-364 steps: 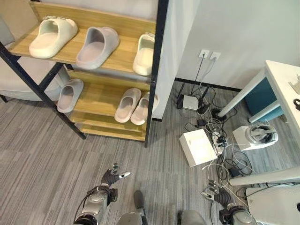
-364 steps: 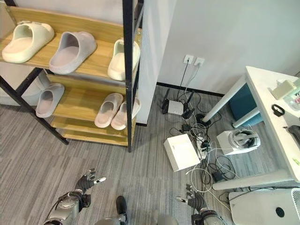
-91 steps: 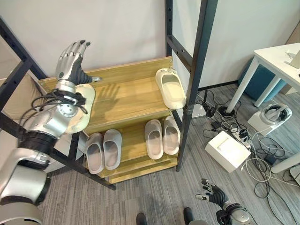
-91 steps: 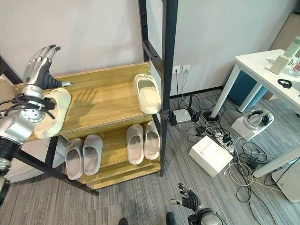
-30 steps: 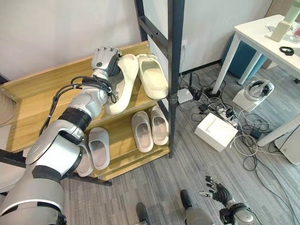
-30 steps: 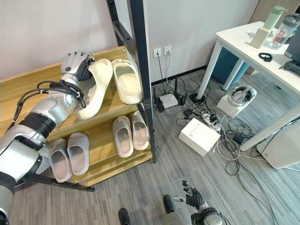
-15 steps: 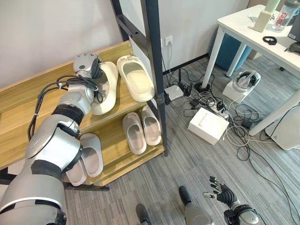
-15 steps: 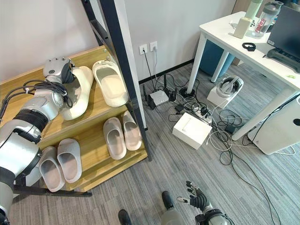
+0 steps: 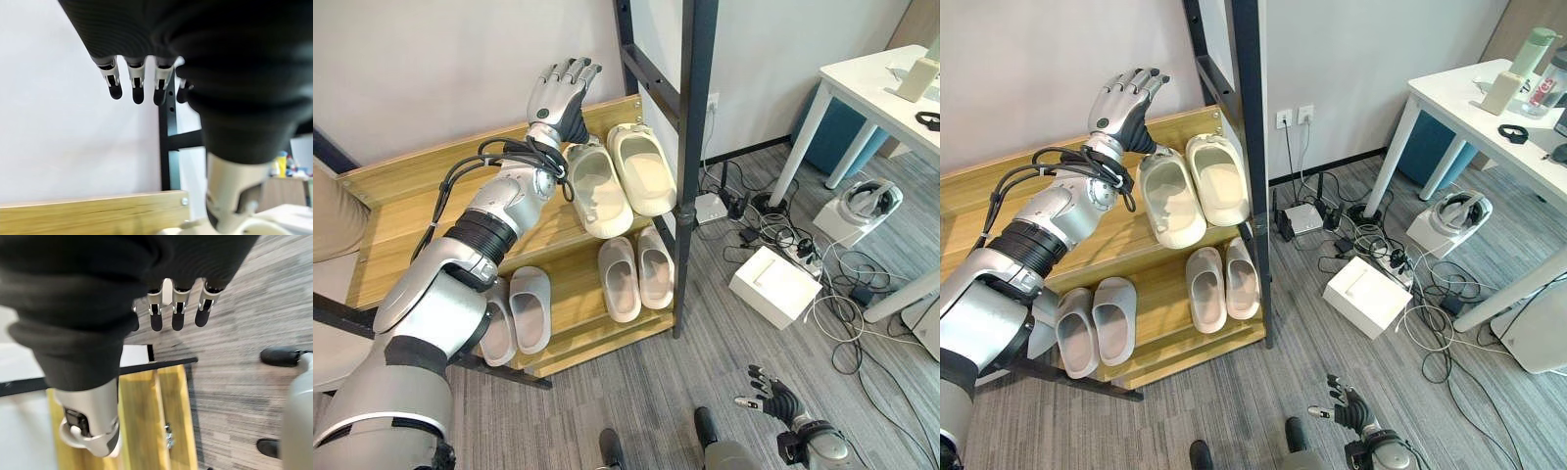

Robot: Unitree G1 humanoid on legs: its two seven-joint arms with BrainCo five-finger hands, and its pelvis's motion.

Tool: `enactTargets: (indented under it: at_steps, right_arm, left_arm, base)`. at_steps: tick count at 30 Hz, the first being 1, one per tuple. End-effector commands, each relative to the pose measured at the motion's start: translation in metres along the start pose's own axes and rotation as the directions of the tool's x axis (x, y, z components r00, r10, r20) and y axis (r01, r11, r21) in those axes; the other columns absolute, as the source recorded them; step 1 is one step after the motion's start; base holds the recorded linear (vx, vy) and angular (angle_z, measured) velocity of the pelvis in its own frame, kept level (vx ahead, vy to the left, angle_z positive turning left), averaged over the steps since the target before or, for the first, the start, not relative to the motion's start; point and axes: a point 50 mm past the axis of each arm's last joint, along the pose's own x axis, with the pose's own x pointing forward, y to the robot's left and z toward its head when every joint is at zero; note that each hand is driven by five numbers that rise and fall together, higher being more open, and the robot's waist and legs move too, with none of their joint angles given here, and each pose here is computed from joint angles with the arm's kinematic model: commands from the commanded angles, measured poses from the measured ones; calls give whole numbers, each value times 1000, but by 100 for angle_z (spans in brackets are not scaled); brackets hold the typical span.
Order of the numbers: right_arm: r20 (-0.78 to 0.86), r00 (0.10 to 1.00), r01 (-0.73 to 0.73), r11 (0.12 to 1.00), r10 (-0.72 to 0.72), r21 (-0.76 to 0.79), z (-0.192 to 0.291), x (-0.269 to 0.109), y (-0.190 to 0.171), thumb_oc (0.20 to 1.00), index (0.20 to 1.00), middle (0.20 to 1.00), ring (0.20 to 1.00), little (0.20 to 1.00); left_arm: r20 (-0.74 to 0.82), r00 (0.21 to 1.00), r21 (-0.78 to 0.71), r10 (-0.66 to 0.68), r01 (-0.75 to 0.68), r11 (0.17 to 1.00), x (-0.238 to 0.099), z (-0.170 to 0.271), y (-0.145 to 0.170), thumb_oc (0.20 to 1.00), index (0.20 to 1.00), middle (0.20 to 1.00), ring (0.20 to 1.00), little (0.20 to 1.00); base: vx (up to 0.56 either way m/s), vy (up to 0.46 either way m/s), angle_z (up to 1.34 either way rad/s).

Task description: Arrange the slippers neatly on the shoe rack.

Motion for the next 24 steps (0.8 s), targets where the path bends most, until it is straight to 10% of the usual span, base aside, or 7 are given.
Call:
enactTargets:
  at_steps: [1,6,7,13,24]
  right_arm:
    - [3,1000,-8,1000,8,4,-5,-4,5,1000,1000,1000,1000,1000]
    - [-26,1000,-3,1000,4,21,-14,-7,7,1000,1000,1000,1000,1000]
    - [-32,999,0,1000,1,31,-16,-8,9,1000,1000,1000,1000,1000]
    - [-39,999,-1,1000,2,19,-16,-10,11,1000,1000,1000,1000,1000]
    - [-58,994,-92,994,89,-59,-13,-10,18,1000,1000,1000,1000,1000]
  left_arm:
    - [-77,987,-176,144,-155,972,4,-17,33,1000,1000,1000,1000,1000]
    - [-175,981,-665,83,-179,725,-41,-31,3,1000,1000,1000,1000,1000]
    - [-203,979,-822,6,-174,542,-58,-33,-17,1000,1000,1000,1000,1000]
    - [-159,948,-985,-275,-134,106,-118,-18,-78,1000,1000,1000,1000,1000]
    - [-159,886,-957,-435,-246,-151,-120,6,-116,1000,1000,1000,1000,1000]
  base:
    - [-15,2,12]
    - [-4,4,4]
    - [4,13,12]
    - [1,10,2]
    - [9,11,-1]
